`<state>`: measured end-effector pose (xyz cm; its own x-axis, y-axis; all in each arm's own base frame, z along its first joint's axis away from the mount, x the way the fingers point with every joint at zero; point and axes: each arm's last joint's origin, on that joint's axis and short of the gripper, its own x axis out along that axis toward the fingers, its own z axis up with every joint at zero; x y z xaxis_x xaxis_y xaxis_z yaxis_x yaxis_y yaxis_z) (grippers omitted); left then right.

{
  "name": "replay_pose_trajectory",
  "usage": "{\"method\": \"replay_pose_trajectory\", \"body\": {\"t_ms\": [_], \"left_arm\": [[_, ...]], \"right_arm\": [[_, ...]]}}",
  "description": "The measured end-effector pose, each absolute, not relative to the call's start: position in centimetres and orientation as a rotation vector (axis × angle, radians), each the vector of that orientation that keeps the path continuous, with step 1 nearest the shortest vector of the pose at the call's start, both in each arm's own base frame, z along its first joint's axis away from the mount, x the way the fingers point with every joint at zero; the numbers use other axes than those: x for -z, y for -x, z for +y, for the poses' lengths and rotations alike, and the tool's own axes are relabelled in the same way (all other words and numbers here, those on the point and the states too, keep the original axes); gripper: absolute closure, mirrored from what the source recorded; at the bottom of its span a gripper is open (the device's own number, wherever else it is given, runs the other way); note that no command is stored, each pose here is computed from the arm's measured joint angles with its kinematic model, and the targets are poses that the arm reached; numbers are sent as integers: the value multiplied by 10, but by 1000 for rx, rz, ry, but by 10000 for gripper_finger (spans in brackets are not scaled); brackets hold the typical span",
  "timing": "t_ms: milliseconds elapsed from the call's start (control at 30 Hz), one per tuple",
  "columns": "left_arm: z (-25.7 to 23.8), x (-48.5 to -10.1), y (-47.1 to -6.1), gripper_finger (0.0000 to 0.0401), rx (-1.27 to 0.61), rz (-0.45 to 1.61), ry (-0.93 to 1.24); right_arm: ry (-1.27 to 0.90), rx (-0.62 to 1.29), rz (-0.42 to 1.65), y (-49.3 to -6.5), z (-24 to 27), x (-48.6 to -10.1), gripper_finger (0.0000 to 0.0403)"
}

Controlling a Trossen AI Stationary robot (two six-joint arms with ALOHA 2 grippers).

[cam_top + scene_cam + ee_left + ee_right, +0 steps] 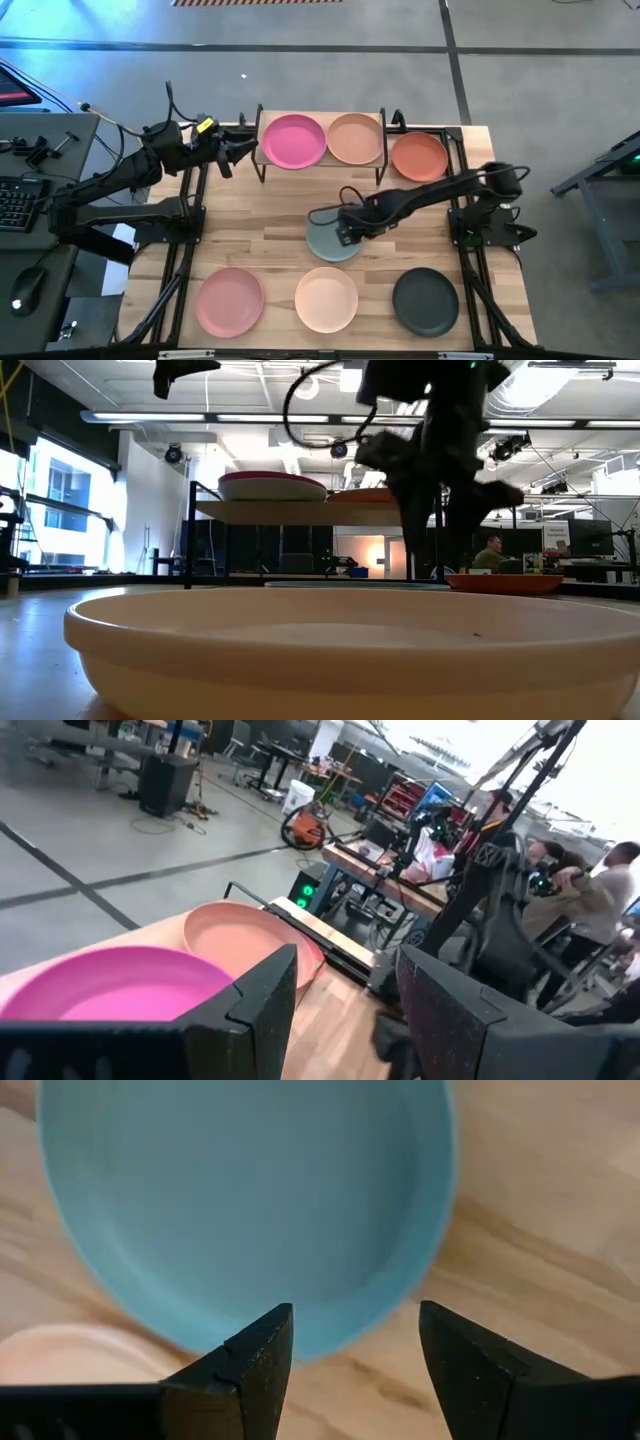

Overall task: Place and stack plates onto a shelf
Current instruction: Stack the gray plate on top of the brown plate on the shelf

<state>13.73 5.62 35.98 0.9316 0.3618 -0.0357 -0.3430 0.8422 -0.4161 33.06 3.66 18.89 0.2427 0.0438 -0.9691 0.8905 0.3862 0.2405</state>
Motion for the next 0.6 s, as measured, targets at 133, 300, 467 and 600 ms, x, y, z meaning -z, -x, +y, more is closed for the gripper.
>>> {"method": "replay_pose_trajectory", "body": {"t_ms": [133,300,467,600], "left_arm": [[56,-360,-137,240,-371,-48,446],[55,-360,-137,240,-346,-45,463],[55,-360,-138,240,-325,-40,465],[55,-360,-138,240,-325,-40,465]], "right_arm": [[-979,789,1259,-330,27,-175,204],[-927,813,1303,-325,14,-174,204],[-941,765,1247,-332,6,-177,204],[-908,820,1305,-326,3,-171,204]]}}
